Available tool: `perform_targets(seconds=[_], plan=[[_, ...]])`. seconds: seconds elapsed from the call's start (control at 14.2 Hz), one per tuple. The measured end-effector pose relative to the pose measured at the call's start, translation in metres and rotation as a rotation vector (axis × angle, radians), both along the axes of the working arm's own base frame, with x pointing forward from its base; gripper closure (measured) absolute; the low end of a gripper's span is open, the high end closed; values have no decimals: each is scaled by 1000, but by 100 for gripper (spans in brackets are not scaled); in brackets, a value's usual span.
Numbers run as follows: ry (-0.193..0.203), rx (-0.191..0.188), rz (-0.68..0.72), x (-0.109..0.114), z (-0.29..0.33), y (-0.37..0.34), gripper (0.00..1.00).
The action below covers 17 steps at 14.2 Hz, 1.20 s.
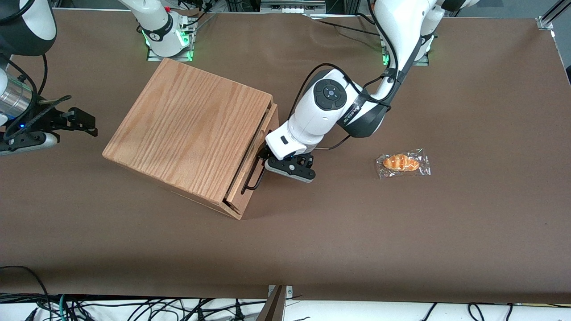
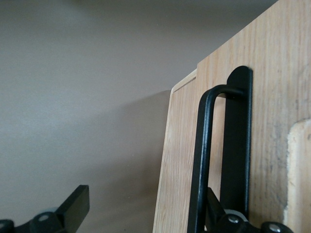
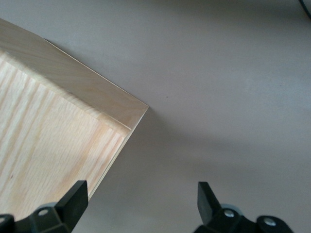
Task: Open top drawer with left arm
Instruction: 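Pull the handle with the left gripper, sliding the drawer out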
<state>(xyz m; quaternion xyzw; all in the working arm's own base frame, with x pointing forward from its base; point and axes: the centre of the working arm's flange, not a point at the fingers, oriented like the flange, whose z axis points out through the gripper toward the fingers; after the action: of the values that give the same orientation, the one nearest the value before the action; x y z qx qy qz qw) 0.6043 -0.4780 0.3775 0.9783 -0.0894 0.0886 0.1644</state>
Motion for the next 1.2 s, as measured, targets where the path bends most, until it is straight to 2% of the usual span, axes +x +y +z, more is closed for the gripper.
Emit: perform_targets(seconds=[1.2], plan=[[-13, 21, -43, 15, 1, 22, 0]])
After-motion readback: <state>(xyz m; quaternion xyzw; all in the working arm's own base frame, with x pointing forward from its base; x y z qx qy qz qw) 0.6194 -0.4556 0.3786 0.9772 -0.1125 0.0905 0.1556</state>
